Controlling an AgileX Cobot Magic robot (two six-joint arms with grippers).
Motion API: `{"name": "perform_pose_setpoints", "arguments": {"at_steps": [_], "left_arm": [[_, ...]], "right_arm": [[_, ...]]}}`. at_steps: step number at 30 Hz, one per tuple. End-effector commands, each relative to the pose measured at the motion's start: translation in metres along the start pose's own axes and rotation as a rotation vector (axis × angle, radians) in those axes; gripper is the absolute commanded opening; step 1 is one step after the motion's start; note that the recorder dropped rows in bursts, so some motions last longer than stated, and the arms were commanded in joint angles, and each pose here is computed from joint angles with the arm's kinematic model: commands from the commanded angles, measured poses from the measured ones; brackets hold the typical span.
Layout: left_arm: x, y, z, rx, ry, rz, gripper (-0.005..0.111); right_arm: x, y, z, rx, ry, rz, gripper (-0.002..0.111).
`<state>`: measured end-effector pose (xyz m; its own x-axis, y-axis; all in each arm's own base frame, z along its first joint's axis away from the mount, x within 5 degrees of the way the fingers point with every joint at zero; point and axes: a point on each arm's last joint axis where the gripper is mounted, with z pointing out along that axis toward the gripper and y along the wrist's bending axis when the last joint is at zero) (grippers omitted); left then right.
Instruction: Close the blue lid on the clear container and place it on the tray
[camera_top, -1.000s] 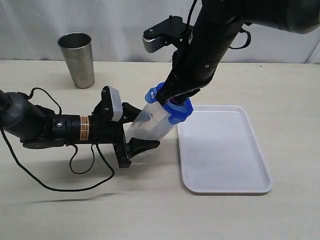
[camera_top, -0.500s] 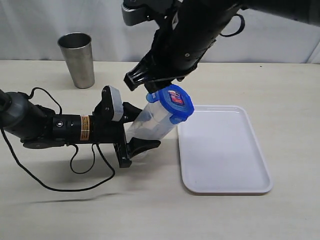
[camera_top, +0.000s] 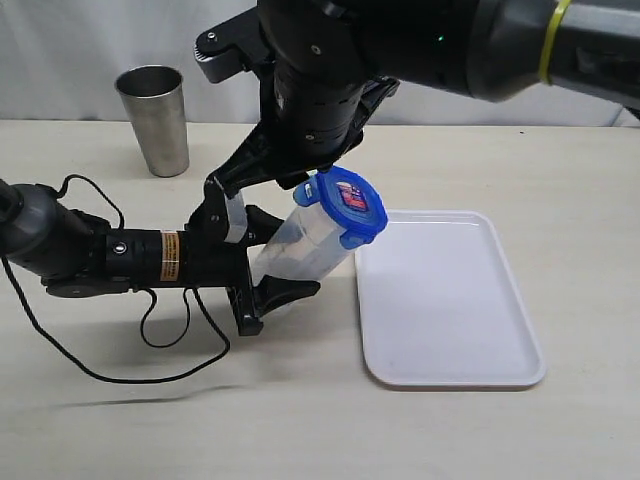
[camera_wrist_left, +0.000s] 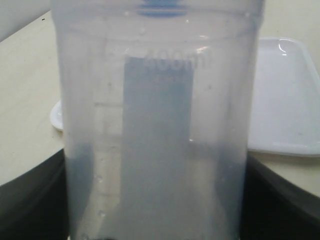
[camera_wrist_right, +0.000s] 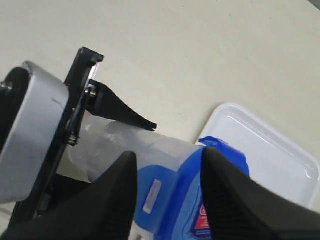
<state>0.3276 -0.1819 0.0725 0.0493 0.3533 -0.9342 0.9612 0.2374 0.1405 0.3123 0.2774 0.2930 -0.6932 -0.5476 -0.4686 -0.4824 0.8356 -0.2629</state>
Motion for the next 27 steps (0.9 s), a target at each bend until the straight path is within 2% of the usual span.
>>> {"name": "perform_pose_setpoints", "arguments": {"at_steps": [1,16,21,27], "left_arm": [[-0.010,-0.001,-0.001,-0.001,-0.045,0.003,0.000],[-0.010,-0.001,-0.001,-0.001,-0.045,0.003,0.000],[-0.010,-0.001,-0.001,0.000,-0.047,0.003,0.000],[-0.011,-0.001,-0.001,0.000,-0.049,0.003,0.000]], "right_arm": [[0.004,0.001,0.013,0.047,0.075,-0.016,0.040],[0.020,0.019,0.046,-0.005,0.265,-0.075,0.040],[0.022,0.027,0.047,-0.089,0.273,-0.107,0.040],[0.008,0.019,0.031,-0.069,0.193,-0.152,0.040]]}}
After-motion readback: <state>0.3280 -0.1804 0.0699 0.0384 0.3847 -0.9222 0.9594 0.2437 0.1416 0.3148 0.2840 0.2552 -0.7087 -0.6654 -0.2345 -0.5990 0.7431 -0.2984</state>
